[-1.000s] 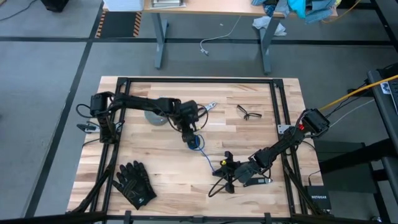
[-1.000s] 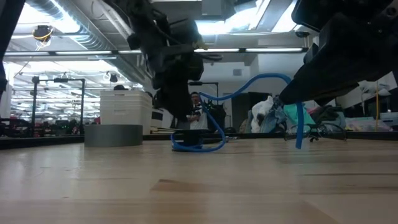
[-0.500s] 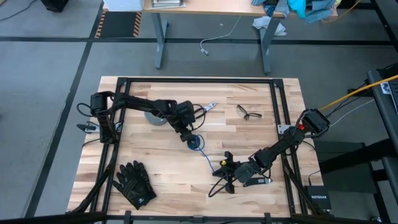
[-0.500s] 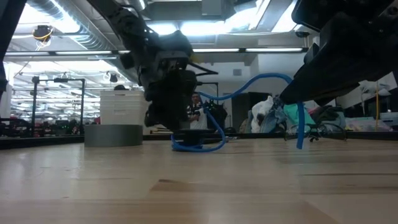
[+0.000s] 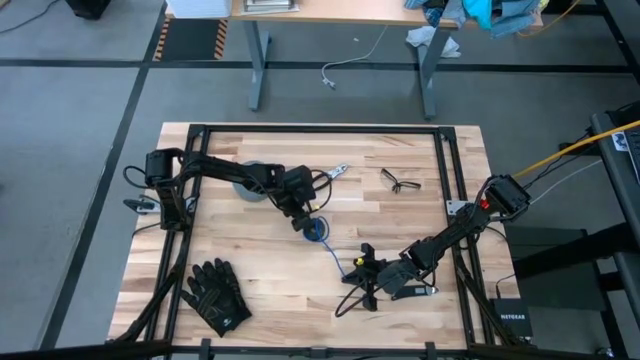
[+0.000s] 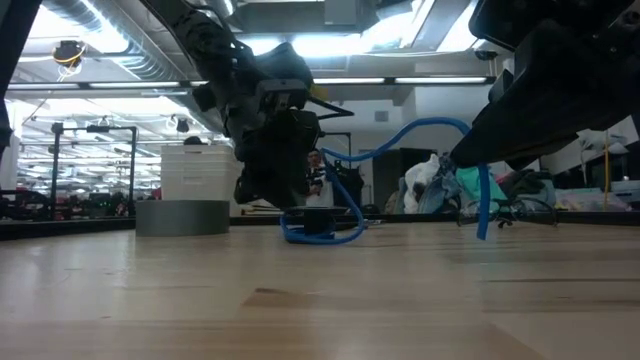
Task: Coil cords
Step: Coil the blue wire cable onto the black spool
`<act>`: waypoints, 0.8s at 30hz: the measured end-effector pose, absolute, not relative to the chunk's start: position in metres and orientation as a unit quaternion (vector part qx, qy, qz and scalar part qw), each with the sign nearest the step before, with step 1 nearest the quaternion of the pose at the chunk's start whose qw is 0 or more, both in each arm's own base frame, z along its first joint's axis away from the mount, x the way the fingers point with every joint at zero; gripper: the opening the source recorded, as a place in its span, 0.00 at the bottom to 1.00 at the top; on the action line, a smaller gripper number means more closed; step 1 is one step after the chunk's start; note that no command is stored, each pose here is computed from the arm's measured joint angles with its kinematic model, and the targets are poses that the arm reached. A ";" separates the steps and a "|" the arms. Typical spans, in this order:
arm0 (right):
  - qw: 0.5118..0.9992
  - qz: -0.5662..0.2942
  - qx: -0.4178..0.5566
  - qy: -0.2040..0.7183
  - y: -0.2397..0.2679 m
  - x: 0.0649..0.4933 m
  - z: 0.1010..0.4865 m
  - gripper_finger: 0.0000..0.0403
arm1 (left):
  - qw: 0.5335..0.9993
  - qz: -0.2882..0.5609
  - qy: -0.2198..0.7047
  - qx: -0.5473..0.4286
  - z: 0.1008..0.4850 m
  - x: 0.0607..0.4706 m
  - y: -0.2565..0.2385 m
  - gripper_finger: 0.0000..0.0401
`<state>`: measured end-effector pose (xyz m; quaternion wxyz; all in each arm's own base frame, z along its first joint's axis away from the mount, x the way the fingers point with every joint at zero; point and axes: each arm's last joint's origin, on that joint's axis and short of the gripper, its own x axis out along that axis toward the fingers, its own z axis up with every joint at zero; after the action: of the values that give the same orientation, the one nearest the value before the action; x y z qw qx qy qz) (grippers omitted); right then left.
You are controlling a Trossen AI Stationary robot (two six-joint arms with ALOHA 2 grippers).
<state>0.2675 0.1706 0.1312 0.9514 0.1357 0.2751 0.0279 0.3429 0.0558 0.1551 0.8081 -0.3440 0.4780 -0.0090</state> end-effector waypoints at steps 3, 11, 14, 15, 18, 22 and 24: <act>0.952 0.028 0.134 0.275 0.171 0.267 0.131 0.02 | 0.807 -0.001 0.477 -0.348 0.155 0.343 0.057 0.43; 0.952 0.028 0.135 0.275 0.171 0.268 0.131 0.02 | 0.812 0.035 0.472 -0.341 0.154 0.342 0.065 0.43; 0.952 0.028 0.134 0.275 0.171 0.268 0.131 0.02 | 0.815 0.036 0.463 -0.346 0.156 0.344 0.065 0.43; 0.952 0.028 0.134 0.275 0.171 0.268 0.131 0.02 | 0.814 0.038 0.463 -0.349 0.155 0.344 0.065 0.43; 0.952 0.028 0.134 0.275 0.171 0.268 0.131 0.02 | 0.811 0.040 0.465 -0.353 0.155 0.343 0.065 0.43; 0.952 0.028 0.134 0.275 0.171 0.268 0.131 0.02 | 0.804 0.045 0.470 -0.360 0.149 0.344 0.065 0.43; 0.952 0.028 0.135 0.275 0.171 0.268 0.131 0.02 | 0.806 0.039 0.467 -0.362 0.147 0.346 0.065 0.43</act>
<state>0.2676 0.1706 0.1313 0.9517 0.1345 0.2746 0.0280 0.3461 0.0648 0.1474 0.8057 -0.3617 0.4674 0.0390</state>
